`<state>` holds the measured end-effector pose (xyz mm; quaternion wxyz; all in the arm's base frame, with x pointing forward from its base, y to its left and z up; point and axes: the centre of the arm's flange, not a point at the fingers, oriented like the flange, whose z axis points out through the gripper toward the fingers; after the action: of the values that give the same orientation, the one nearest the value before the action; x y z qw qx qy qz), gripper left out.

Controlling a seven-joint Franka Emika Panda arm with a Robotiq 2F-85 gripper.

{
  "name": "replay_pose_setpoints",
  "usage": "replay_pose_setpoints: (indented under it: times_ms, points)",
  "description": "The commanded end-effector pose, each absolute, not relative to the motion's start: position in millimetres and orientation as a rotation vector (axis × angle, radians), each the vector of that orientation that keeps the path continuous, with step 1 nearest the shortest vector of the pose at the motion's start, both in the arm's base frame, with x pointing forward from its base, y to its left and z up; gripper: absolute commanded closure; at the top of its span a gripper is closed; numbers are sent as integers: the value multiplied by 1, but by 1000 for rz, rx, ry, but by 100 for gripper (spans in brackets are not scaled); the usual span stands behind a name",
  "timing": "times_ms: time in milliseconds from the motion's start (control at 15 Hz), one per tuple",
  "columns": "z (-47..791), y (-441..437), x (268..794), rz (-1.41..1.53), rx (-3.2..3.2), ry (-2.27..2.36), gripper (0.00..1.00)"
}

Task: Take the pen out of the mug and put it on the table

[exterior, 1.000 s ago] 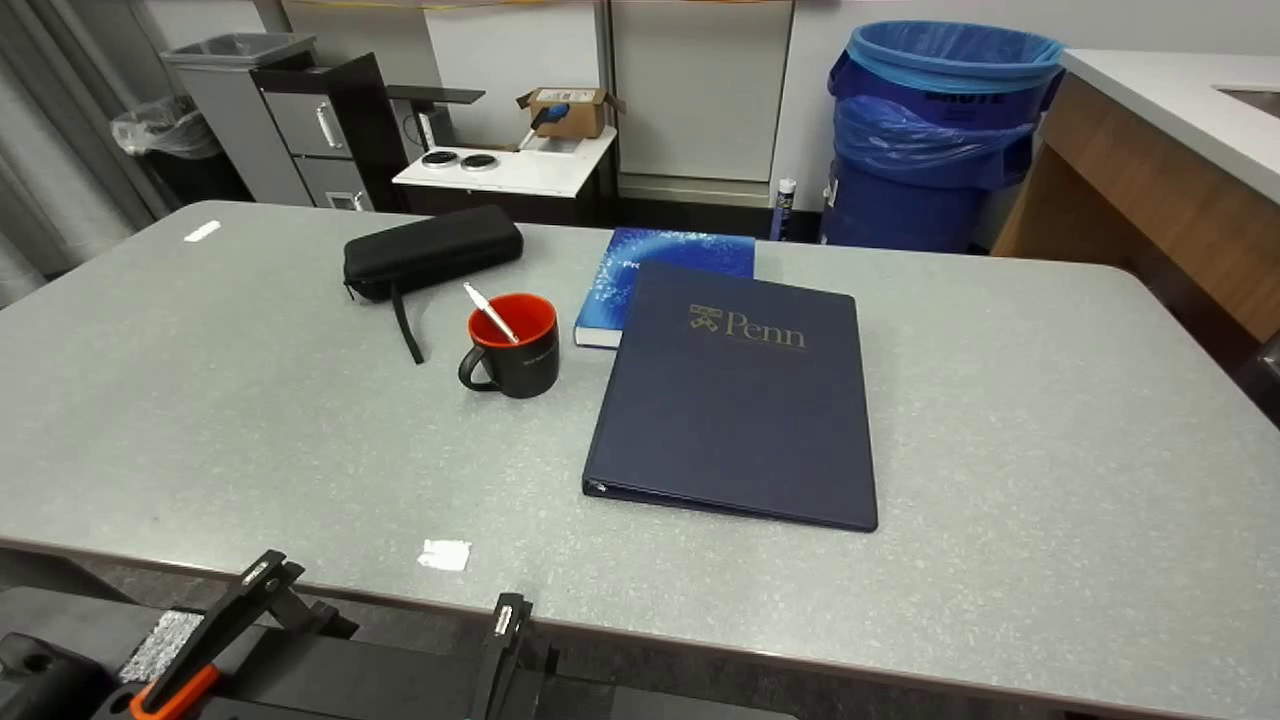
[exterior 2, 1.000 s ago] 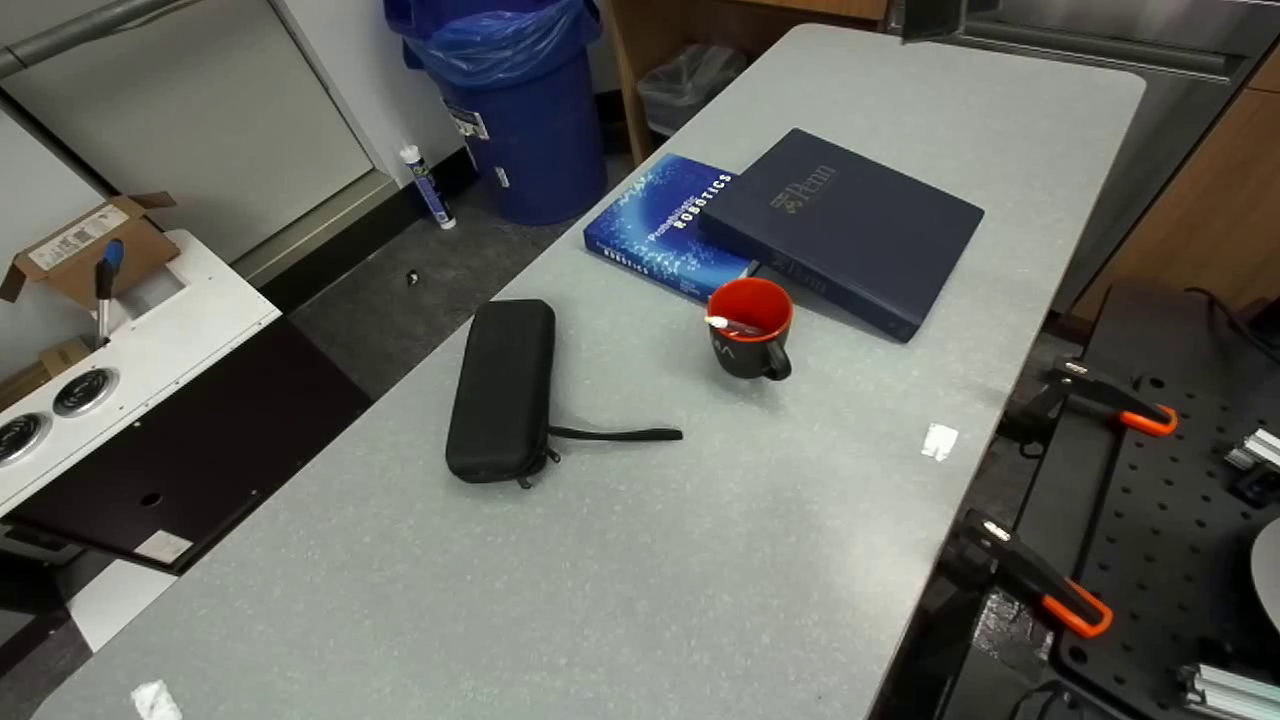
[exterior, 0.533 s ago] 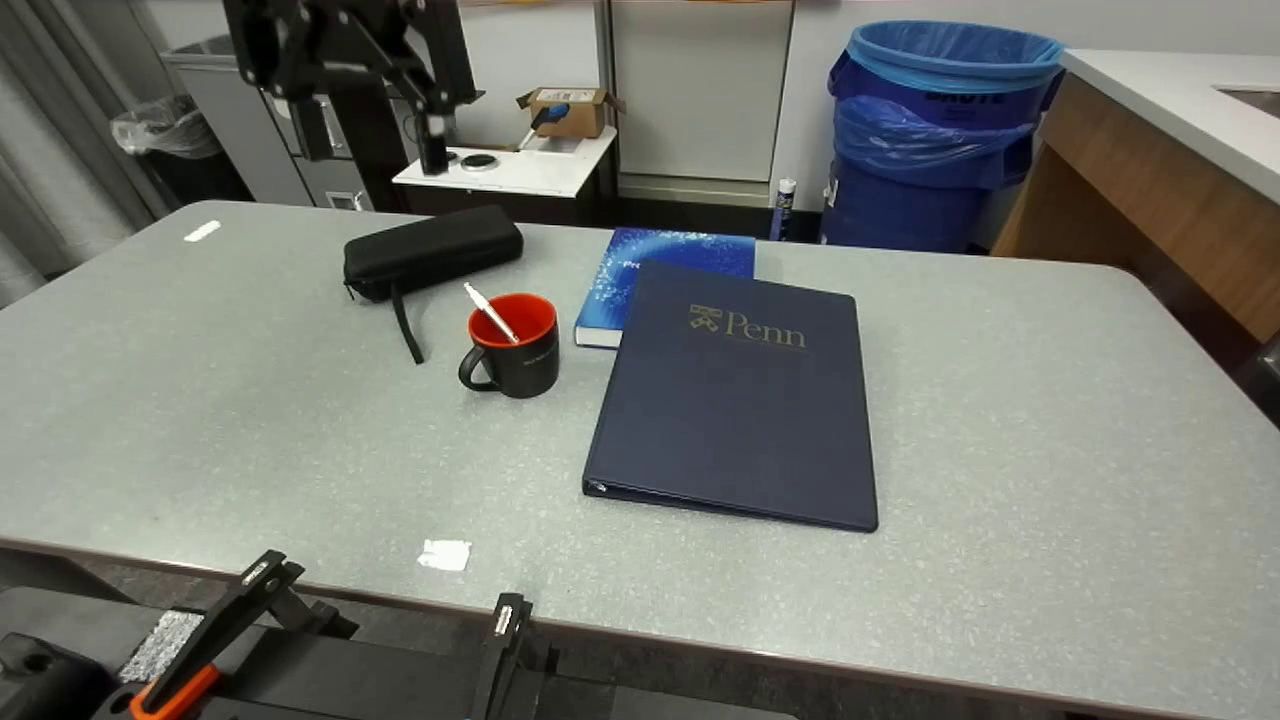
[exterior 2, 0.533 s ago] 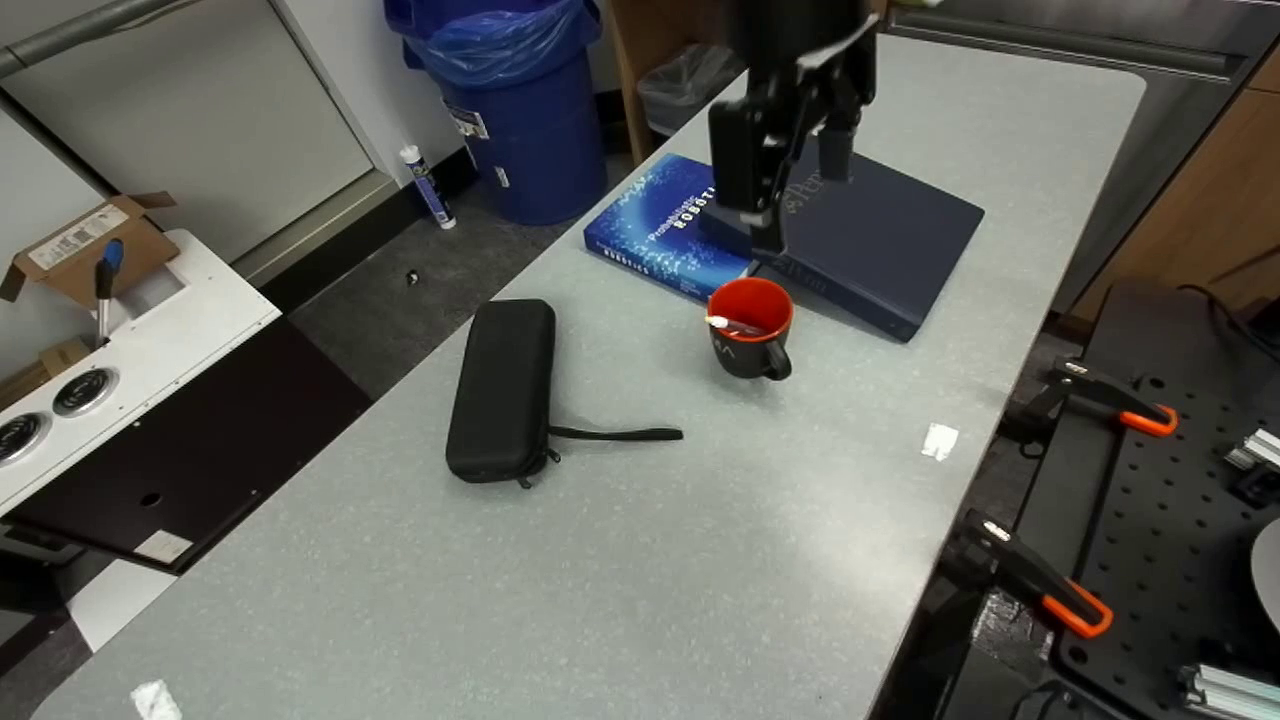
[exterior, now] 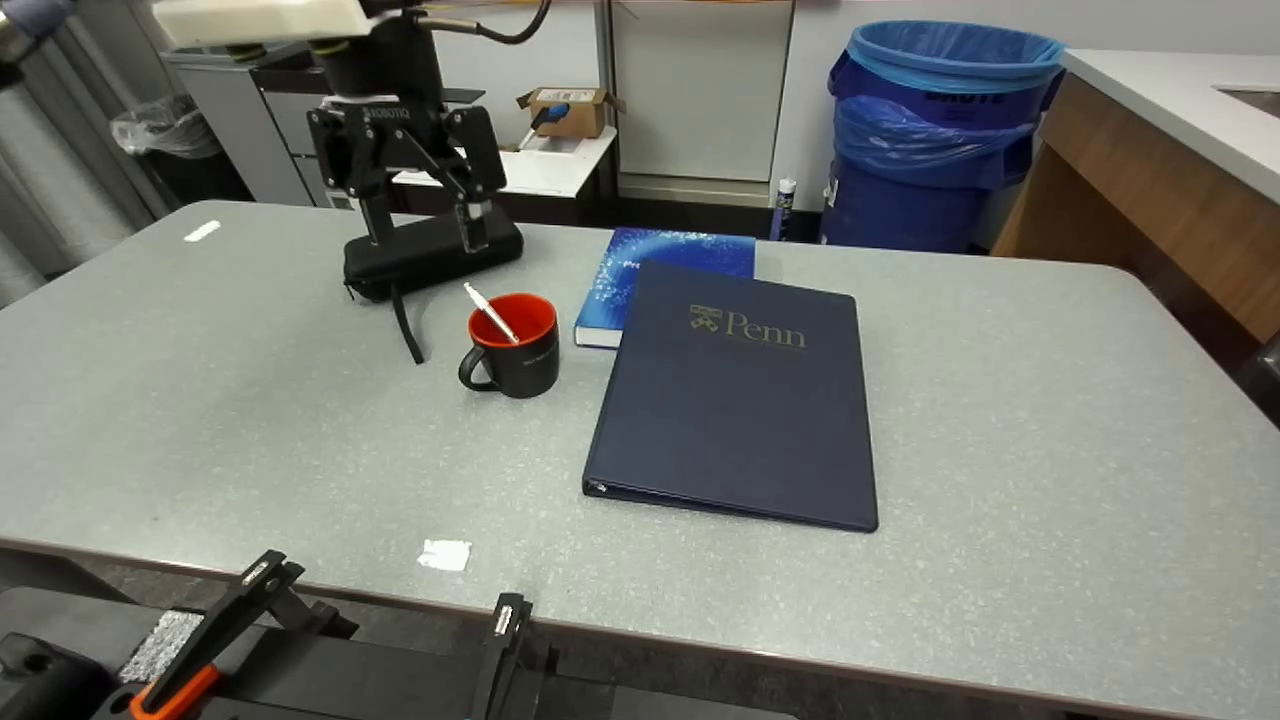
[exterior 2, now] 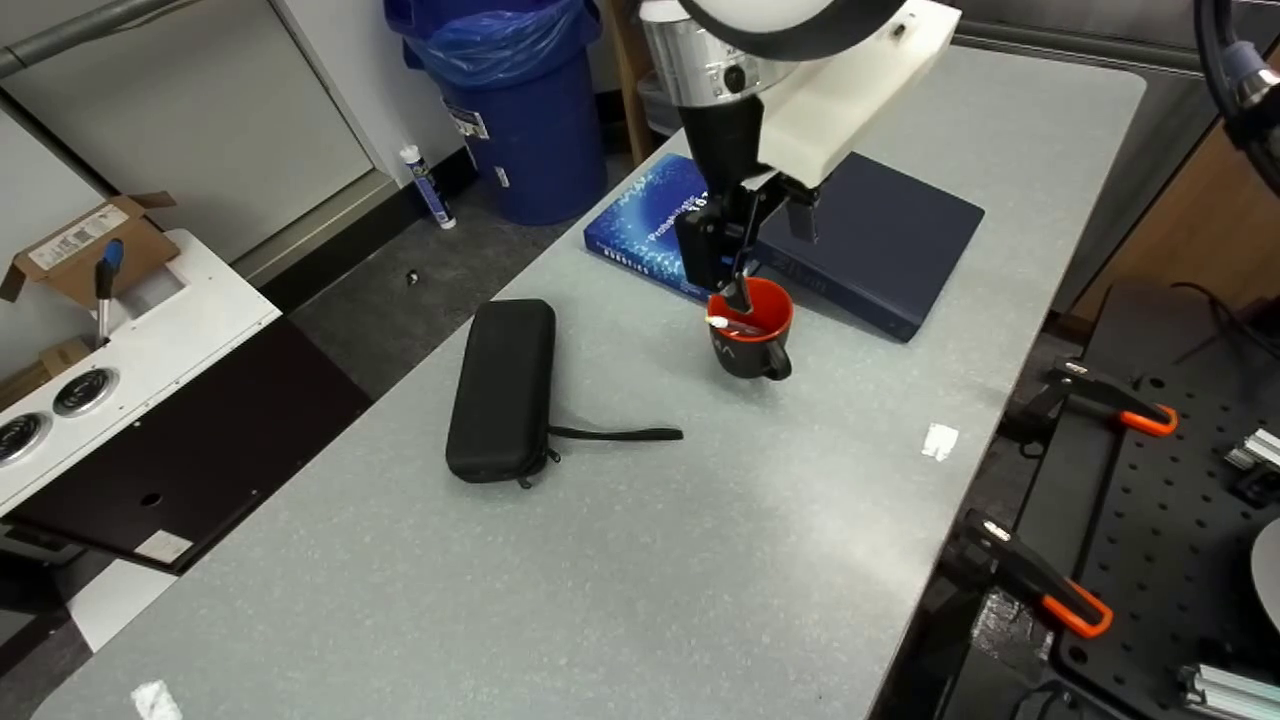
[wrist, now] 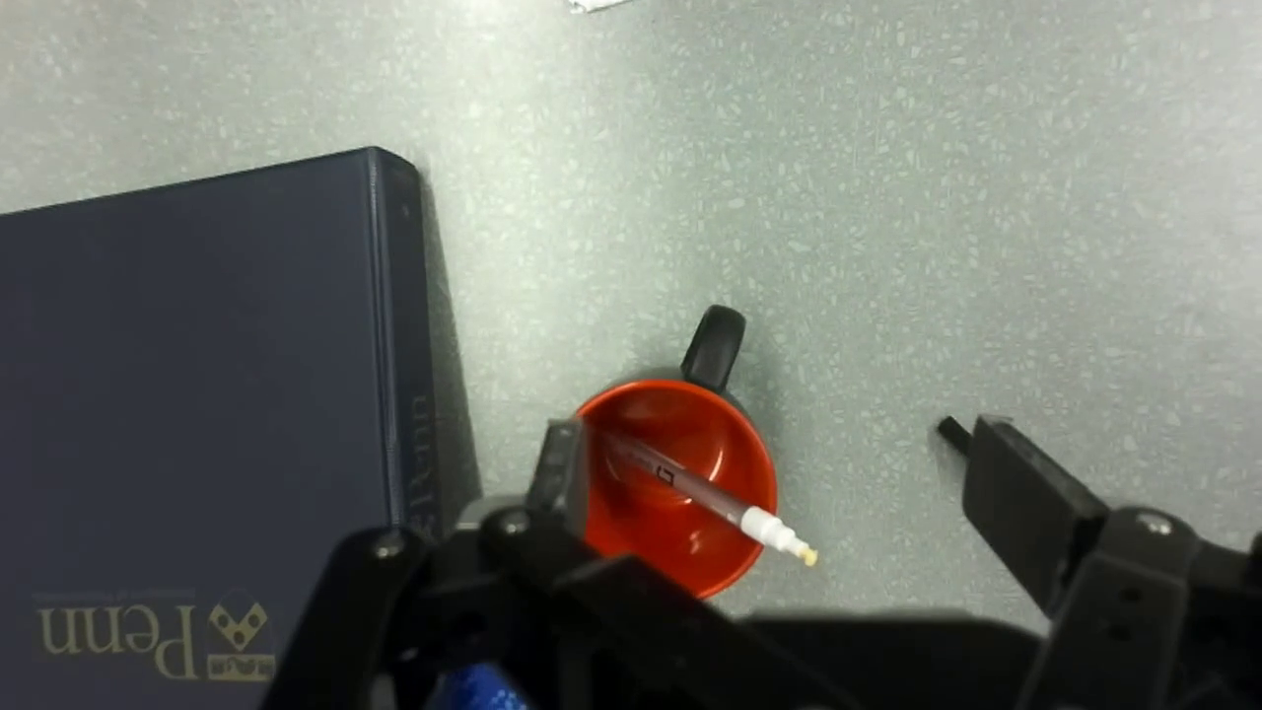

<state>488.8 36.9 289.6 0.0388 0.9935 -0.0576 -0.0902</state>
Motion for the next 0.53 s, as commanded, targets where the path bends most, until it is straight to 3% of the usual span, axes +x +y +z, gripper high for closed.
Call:
replay_pose_setpoints:
  times_ms: [0, 467]
  points:
    - [291, 37, 490, -273, 3047, -177, 0]
    - [257, 58, 533, -216, 2982, -361, 0]
